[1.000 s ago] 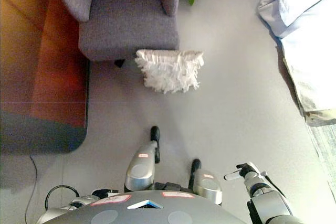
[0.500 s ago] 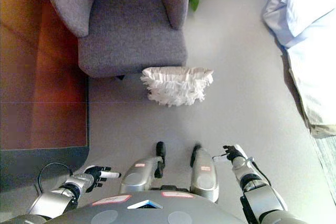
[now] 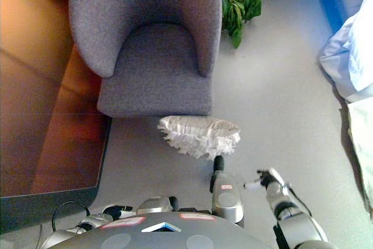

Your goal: Pick up the pillow and put it on the sofa.

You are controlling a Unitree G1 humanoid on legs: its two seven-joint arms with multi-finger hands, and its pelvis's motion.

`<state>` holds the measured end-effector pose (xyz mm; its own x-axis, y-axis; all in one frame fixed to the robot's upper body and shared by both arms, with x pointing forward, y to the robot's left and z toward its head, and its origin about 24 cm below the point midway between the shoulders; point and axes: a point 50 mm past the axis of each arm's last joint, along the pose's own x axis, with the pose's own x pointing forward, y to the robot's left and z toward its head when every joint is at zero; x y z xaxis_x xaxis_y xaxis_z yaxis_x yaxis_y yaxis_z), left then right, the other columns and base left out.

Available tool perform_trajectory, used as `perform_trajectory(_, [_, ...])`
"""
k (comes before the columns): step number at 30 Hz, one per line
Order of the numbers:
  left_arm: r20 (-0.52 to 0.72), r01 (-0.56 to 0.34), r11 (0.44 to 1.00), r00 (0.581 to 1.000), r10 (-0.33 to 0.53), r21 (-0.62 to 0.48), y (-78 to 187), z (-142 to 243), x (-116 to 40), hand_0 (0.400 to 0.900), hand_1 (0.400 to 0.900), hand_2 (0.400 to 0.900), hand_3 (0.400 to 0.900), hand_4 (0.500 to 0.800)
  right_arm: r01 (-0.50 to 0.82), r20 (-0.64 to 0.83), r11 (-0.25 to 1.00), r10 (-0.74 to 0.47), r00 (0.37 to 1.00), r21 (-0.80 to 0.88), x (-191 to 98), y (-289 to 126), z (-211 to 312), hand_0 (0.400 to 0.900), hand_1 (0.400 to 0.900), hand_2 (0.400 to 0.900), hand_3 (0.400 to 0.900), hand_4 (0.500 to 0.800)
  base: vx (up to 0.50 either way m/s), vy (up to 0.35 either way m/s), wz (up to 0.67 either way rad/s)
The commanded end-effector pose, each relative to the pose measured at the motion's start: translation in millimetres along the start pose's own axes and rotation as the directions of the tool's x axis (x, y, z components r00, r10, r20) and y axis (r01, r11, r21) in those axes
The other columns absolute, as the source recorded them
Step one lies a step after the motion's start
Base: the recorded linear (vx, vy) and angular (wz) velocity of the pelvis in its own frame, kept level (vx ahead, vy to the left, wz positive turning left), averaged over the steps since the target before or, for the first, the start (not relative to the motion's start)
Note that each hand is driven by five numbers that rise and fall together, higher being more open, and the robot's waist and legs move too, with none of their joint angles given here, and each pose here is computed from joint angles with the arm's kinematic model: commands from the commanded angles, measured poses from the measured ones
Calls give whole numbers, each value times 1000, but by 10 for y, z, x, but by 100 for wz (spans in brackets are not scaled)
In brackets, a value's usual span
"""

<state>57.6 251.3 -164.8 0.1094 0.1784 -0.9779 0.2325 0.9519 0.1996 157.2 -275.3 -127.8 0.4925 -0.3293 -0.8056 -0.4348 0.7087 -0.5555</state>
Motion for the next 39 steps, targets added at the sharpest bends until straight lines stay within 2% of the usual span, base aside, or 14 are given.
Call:
perform_trajectory(1, [21,-73,996,997,72,46,285,71,-40,900,900,900,900,800,123,18,992,-122,992,-37,29,-326,140,900,900,900,900,800,131,34,-24])
perform_trajectory(6, [71,-86,993,994,80,84,335,279,-57,900,900,900,900,800,279,101,960,-275,956,-27,21,-811,574,900,900,900,900,800,87,79,-25])
perform_trajectory(9, [99,-113,991,989,105,75,437,385,-86,900,900,900,900,800,315,143,949,-307,941,-33,-13,-959,747,900,900,900,900,800,105,39,-9])
perform_trajectory(11, [100,-125,990,988,118,70,489,418,-100,900,900,900,900,800,318,168,947,-306,937,-44,-25,-976,800,900,900,900,900,800,98,27,4])
perform_trajectory(16, [119,-142,986,984,132,87,607,521,-140,900,900,900,900,800,227,202,964,-197,959,-138,-71,-1112,1144,900,900,900,900,800,12,26,4])
perform_trajectory(18, [130,-143,985,983,130,96,619,553,-147,900,900,900,900,800,240,211,958,-206,956,-155,-101,-1192,1262,900,900,900,900,800,-5,18,6])
perform_trajectory(22, [171,-133,986,979,115,97,581,638,-152,900,900,900,900,800,338,207,935,-312,927,-109,-198,-1478,1454,900,900,900,900,800,-67,46,9])
perform_trajectory(27, [211,-111,989,973,89,96,529,697,-154,900,900,900,900,800,408,251,912,-387,887,-36,-387,-1880,1688,900,900,900,900,800,-108,73,11])
perform_trajectory(34, [260,-91,994,963,71,66,510,806,-178,900,900,900,900,800,445,247,893,-416,875,-72,-621,-2273,1878,900,900,900,900,800,-109,62,8])
perform_trajectory(39, [271,-61,998,961,50,33,454,817,-175,900,900,900,900,800,521,194,838,-491,849,-162,-743,-2492,1877,900,900,900,900,800,-66,42,11])
